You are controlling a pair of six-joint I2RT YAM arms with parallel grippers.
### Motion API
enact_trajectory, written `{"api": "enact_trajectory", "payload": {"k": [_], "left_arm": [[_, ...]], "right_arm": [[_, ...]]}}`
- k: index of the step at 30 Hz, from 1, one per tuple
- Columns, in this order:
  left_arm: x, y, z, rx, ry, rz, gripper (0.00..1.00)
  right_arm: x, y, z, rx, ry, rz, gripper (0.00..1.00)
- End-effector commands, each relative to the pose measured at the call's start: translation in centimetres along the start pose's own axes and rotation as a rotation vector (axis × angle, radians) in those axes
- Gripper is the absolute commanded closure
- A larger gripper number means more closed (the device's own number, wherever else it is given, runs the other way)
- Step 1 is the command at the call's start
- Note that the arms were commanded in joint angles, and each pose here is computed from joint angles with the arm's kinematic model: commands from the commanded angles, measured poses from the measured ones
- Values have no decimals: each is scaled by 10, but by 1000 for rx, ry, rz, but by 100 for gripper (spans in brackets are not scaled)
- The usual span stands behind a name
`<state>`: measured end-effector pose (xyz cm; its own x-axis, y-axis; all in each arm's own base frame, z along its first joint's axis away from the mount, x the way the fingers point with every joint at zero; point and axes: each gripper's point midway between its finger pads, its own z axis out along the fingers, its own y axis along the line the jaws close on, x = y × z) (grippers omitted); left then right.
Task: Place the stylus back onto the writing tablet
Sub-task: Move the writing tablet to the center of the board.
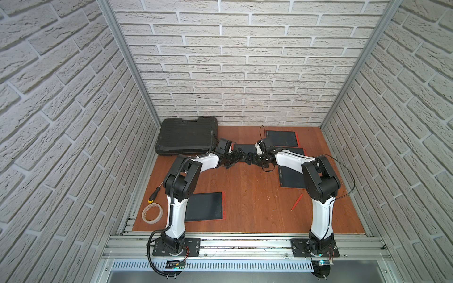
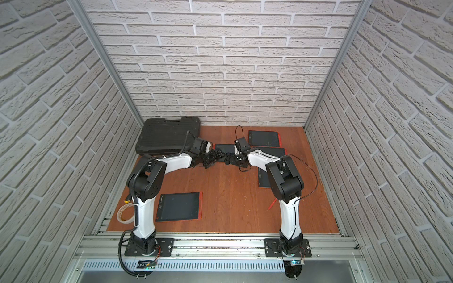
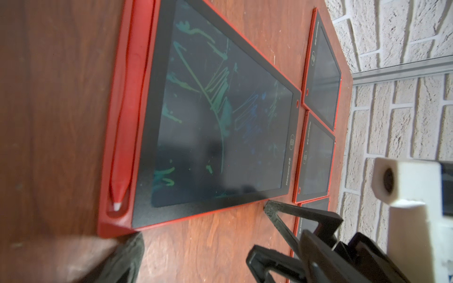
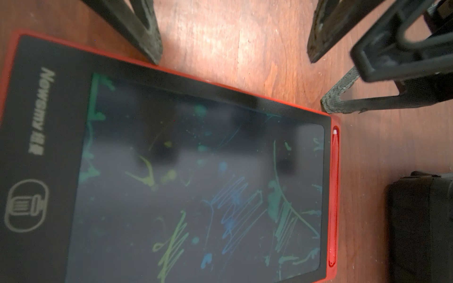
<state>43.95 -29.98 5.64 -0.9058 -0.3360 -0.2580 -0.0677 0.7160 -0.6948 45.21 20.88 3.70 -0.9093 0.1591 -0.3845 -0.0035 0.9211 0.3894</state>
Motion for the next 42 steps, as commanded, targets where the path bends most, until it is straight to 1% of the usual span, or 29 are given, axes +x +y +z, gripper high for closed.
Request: {"api": "enact_trajectory", "payload": {"k": [1,5,6,7,16,20,24,28,32,35,37,42], "left_arm": [[10,30,9,-81,46,-4,2],[4,19,-6,-72,34,50,2],[4,16,-10,-71,37,60,2],[2,12,-16,-63,35,68,2],[-27,-19,-81,-28,-3,164,2],[-41,-37,-107,-15,-14,256,2],[-52,-59,-126,56,-14,342,2],[-59,-79,-143,133,-13,443,2],[-58,-94,-159,177,9,549,2],[-52,-103,-169,227,29,604,2],[-40,-109,-174,281,73,632,2],[-10,-119,-185,358,189,657,2]], "right_arm": [[9,-5,0,1,28,-13,8],[13,-5,-10,-3,12,-30,8],[10,-1,-22,-16,-9,-34,8],[12,0,-26,-22,-10,-36,8],[55,12,-63,-13,-14,-115,10],[78,26,-76,-1,-18,-169,12],[101,48,-86,-15,-23,-218,15],[124,70,-95,-5,-37,-295,16],[146,89,-102,9,-41,-371,17],[165,99,-103,24,-13,-407,17],[179,104,-102,34,13,-438,17],[205,115,-97,81,74,-533,16]]}}
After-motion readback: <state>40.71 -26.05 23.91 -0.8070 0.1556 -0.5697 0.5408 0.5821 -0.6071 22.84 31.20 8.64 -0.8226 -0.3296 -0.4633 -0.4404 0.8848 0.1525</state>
